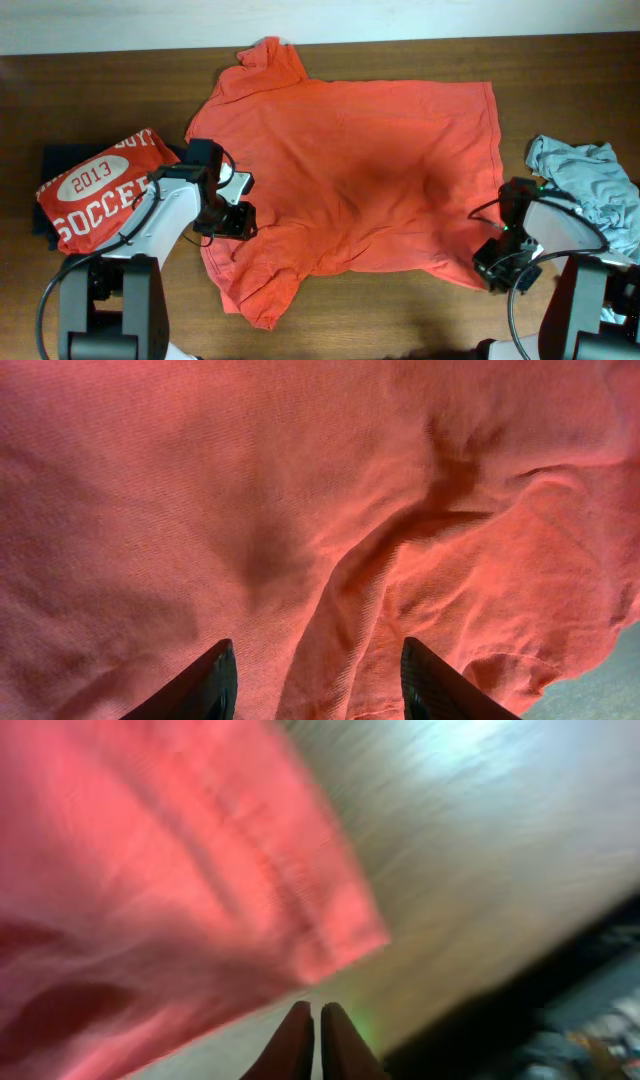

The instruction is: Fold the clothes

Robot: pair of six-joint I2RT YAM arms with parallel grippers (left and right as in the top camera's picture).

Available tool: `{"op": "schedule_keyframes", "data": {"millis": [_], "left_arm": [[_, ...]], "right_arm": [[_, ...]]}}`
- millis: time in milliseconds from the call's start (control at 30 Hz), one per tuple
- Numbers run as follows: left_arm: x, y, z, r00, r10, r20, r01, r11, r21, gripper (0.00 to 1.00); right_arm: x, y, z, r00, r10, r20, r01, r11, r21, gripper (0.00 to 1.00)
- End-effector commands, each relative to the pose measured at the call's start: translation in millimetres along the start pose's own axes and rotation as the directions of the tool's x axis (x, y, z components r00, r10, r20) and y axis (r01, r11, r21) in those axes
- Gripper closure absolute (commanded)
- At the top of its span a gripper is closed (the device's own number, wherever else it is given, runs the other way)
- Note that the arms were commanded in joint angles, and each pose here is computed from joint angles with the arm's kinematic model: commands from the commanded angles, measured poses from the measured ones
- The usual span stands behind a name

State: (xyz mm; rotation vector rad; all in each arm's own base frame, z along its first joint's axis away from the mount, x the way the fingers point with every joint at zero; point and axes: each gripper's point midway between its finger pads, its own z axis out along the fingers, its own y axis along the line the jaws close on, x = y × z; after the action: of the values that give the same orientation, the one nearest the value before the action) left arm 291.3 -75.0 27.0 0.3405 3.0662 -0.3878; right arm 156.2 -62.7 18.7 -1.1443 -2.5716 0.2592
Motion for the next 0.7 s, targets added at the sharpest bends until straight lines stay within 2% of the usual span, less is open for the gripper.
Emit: {"op": "schedule_keyframes", "data": {"millis": [0, 100, 167, 200, 233, 333, 400, 533, 667], "left_arm": [[3, 3, 3, 1.0, -0.014, -0.014, 0.014, 1.0, -0.01, 0.48], [3, 3, 3, 1.0, -0.014, -0.015, 0.014, 1.0, -0.01, 0.48], [3, 3, 3, 1.0, -0.014, -0.015, 0.014, 1.0, -0.01, 0.48], [3, 3, 3, 1.0, -0.014, -0.015, 0.014, 1.0, -0.01, 0.48], [3, 3, 3, 1.0, -0.014, -0.015, 0.014, 1.0, -0.01, 0.48], [3, 3, 3, 1.0, -0.014, -0.015, 0.014, 1.0, -0.01, 0.48], [3, 3, 3, 1.0, -0.014, -0.015, 0.014, 1.0, -0.01, 0.48], [3, 3, 3, 1.0, -0.014, -0.015, 0.014, 1.0, -0.01, 0.48], [3, 3, 3, 1.0, -0.014, -0.015, 0.014, 1.0, -0.01, 0.48]], "right_arm": [[-26, -22, -22, 0.992, 0.009, 0.127, -0.025, 0.991, 0.13, 0.91], [-32, -35, -26, 0.985, 0.04, 0.17, -0.073, 0.979, 0.19, 0.91], [-31, -31, -24, 0.987, 0.052, 0.155, -0.076, 0.984, 0.159, 0.92], [-27, -24, -23, 0.991, 0.036, 0.126, -0.052, 0.991, 0.124, 0.89], [-25, -18, -22, 0.994, 0.015, 0.109, -0.025, 0.995, 0.097, 0.81], [-18, 3, -20, 0.997, -0.059, 0.057, 0.059, 0.998, -0.014, 0.46], [-15, 10, -20, 0.996, -0.076, 0.043, 0.078, 0.995, -0.054, 0.39], [-7, 29, -13, 0.996, -0.086, 0.007, 0.086, 0.983, -0.16, 0.38], [-3, 31, 0, 0.997, -0.071, -0.001, 0.069, 0.982, -0.173, 0.39]]}}
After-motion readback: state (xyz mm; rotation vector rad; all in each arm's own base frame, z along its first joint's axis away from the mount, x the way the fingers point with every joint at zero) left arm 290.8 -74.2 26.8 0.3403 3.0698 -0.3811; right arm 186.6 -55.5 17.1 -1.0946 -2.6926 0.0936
